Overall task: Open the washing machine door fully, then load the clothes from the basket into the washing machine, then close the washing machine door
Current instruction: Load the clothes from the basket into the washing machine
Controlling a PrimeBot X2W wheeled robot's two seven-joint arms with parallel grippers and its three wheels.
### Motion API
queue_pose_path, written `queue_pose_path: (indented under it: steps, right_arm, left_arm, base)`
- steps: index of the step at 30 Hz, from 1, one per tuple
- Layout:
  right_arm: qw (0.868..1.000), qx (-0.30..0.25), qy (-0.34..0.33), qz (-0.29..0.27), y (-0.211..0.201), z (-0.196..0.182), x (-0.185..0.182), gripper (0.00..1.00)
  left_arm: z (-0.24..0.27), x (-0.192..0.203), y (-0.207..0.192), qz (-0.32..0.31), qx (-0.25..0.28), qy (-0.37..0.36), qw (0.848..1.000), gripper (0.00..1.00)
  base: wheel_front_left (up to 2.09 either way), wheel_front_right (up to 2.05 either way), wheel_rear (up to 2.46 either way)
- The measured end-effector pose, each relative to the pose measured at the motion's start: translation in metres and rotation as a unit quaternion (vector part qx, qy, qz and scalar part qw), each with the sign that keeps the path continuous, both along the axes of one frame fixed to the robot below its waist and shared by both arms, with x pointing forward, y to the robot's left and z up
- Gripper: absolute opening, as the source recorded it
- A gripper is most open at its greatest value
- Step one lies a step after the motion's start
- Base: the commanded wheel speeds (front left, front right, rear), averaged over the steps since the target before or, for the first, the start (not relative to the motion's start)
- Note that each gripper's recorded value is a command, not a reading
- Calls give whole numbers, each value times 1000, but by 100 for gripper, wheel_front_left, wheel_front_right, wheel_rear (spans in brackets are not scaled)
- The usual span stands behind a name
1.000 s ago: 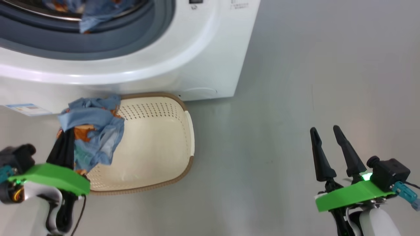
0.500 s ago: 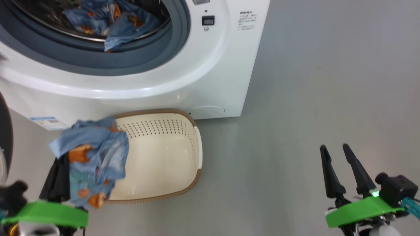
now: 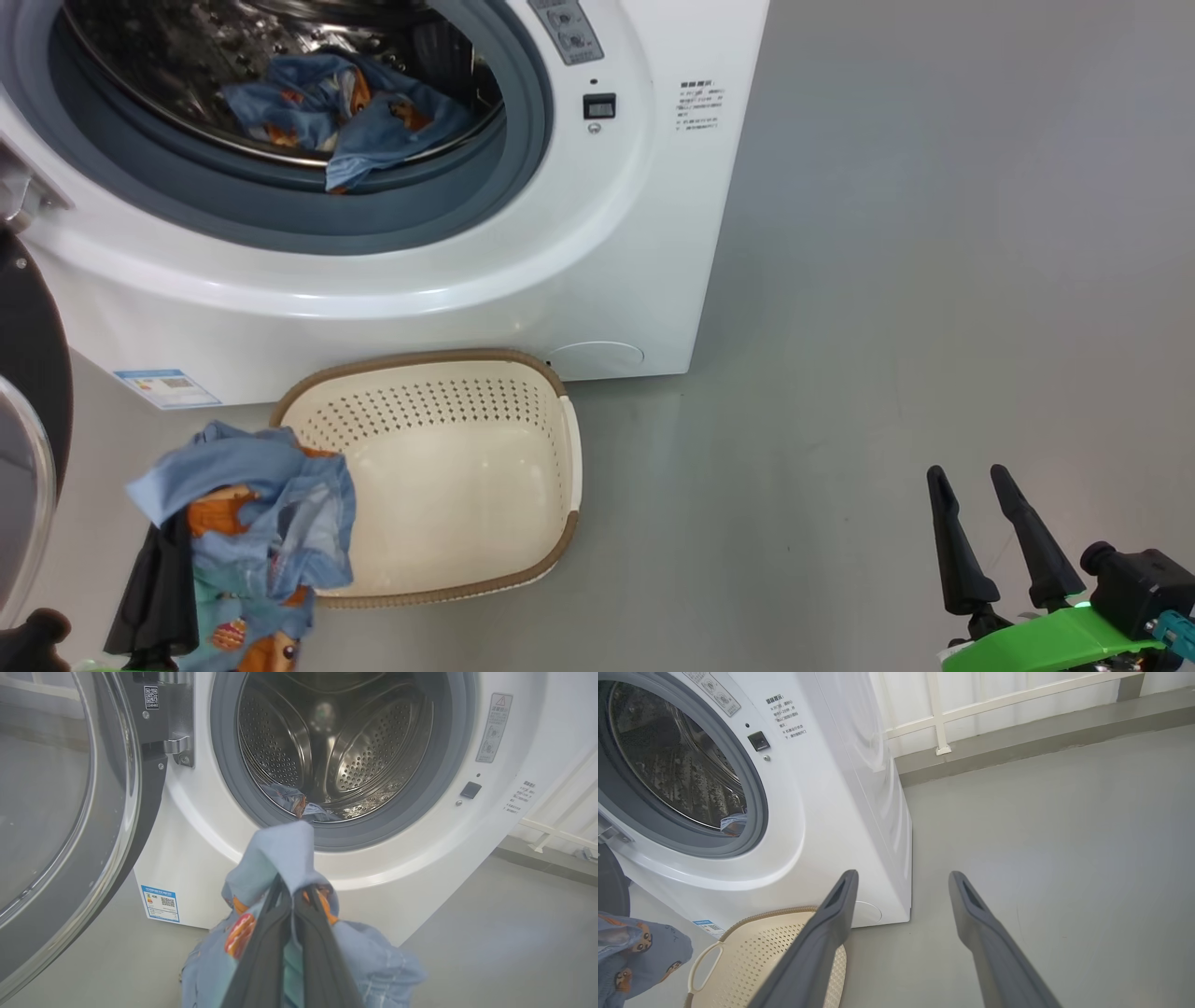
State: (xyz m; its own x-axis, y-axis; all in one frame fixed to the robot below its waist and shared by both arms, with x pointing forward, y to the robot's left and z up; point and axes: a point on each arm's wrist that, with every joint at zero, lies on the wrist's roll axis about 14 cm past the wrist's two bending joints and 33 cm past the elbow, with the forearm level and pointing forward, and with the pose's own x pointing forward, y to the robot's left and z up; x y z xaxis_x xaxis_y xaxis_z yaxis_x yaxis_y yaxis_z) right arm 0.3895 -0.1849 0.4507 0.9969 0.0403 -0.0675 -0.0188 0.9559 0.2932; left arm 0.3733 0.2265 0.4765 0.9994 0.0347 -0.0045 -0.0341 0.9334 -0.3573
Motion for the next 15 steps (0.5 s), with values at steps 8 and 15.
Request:
queue_pose_path:
  steps: [8, 15]
  right_arm:
    - [1000, 0, 3, -6, -3, -2, -1, 100]
    - [1000, 7, 22, -12, -2, -16, 0, 100]
  left_arm:
    - [6, 13, -6, -10, -5, -13, 1000, 0]
    - [57, 71, -12, -33, -1, -100, 994, 0]
  base:
    - [0, 0, 0]
    - [0, 0, 0]
